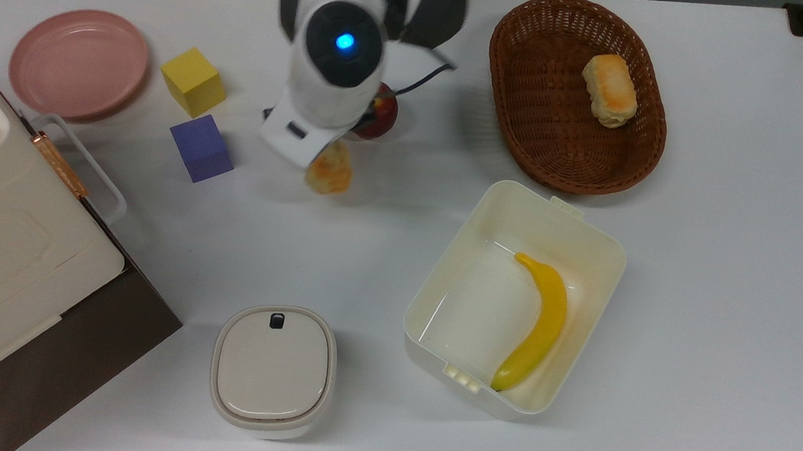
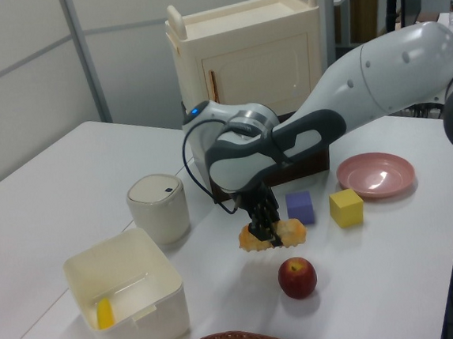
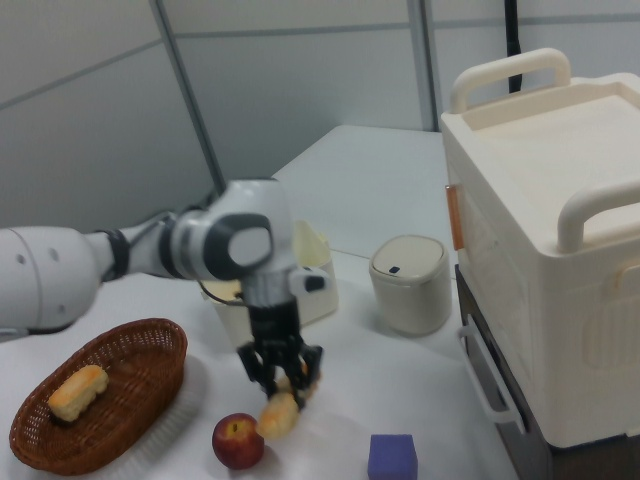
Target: Put the bread in the basket
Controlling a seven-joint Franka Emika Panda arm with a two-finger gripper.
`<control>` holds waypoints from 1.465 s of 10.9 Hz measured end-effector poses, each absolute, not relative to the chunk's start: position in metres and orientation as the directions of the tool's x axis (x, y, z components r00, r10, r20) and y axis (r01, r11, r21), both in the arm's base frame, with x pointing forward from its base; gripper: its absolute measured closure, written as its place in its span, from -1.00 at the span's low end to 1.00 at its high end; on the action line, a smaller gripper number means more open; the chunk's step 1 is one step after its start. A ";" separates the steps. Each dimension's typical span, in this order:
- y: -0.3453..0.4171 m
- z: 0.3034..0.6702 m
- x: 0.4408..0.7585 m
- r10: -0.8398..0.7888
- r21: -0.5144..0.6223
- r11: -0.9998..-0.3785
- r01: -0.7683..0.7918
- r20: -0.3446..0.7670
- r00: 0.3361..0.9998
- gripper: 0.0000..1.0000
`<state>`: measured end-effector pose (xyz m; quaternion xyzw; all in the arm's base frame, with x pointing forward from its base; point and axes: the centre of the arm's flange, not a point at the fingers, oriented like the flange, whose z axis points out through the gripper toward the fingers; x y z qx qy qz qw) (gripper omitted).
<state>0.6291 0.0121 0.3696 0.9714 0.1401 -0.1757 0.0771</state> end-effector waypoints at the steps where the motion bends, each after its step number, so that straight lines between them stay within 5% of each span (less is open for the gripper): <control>1: 0.044 0.394 0.622 0.273 0.094 -0.940 0.329 -0.374 0.886 0.07; 4: 0.131 0.431 0.593 0.339 0.054 -0.921 0.385 -0.374 0.863 0.05; 9: 0.298 0.435 0.528 0.397 0.036 -0.898 0.438 -0.359 0.845 -0.01; 10: 0.311 0.437 0.521 0.392 0.041 -0.900 0.433 -0.356 0.848 -0.14; 13: 0.327 0.437 0.512 0.380 0.055 -0.904 0.424 -0.352 0.856 -1.00; 16: 0.312 0.455 0.528 0.350 0.060 -0.921 0.386 -0.314 0.883 -1.00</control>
